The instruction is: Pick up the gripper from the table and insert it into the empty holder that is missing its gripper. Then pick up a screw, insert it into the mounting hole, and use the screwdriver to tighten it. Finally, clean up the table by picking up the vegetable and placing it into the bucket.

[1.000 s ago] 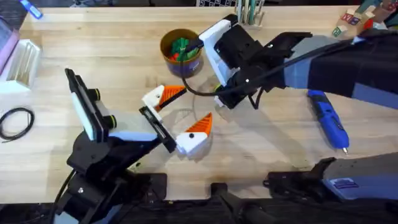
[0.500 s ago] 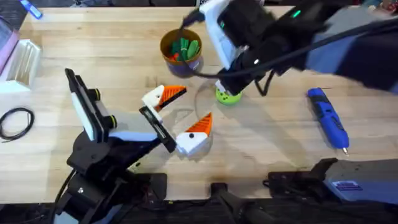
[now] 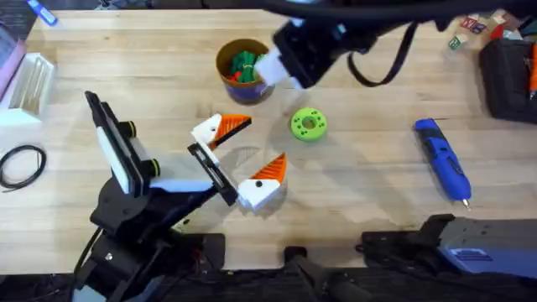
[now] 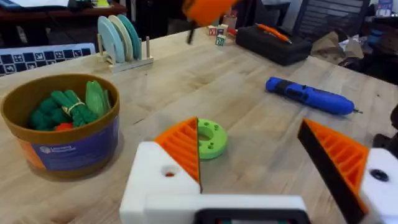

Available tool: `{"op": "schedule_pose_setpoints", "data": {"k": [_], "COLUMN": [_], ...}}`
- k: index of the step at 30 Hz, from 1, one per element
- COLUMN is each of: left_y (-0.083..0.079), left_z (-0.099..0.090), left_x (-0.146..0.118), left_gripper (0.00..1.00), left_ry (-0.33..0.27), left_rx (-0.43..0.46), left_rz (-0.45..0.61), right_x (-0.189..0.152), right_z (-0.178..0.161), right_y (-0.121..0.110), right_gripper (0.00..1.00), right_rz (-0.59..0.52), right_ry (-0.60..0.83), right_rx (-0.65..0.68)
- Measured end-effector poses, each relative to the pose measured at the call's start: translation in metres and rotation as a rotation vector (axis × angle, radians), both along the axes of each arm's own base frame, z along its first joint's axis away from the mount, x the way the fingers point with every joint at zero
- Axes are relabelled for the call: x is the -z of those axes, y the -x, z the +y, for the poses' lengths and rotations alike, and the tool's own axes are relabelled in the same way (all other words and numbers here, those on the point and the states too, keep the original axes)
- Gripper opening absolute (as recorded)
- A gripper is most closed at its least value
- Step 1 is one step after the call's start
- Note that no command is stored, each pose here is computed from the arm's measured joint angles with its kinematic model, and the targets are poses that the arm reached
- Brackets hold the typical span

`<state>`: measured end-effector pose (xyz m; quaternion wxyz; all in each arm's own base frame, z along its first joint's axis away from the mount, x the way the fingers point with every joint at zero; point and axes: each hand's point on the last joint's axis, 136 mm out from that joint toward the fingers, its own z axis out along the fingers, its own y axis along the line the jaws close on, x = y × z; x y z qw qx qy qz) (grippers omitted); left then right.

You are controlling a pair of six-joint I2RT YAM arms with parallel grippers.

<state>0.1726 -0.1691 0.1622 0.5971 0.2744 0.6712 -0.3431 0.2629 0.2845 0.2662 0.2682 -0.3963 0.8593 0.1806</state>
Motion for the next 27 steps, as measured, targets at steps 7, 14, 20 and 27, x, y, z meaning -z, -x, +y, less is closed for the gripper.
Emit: {"op": "schedule_pose_setpoints", "data": {"k": [7,14,20,27], "left_y": [0.0,0.0,0.0,0.0], "left_z": [0.0,0.0,0.0,0.0], "left_x": [0.0,0.0,0.0,0.0], "left_gripper": [0.956,0.956,0.956,0.957], "left_ry": [0.0,0.0,0.0,0.0], "left_rx": [0.0,0.0,0.0,0.0], "left_rz": [0.0,0.0,0.0,0.0], "right_x": [0.001,0.026,0.037,0.04], "right_z": [0.043,0.077,0.085,0.086], "right_y": [0.037,0.055,0.059,0.057], "right_gripper": [0.007,0.007,0.007,0.007], "right_rz": [0.02,0.053,0.073,0.073], "right_ry": [-0.038,-0.011,0.004,0.009], "right_rx": [-0.156,-0.242,-0.261,-0.258]}}
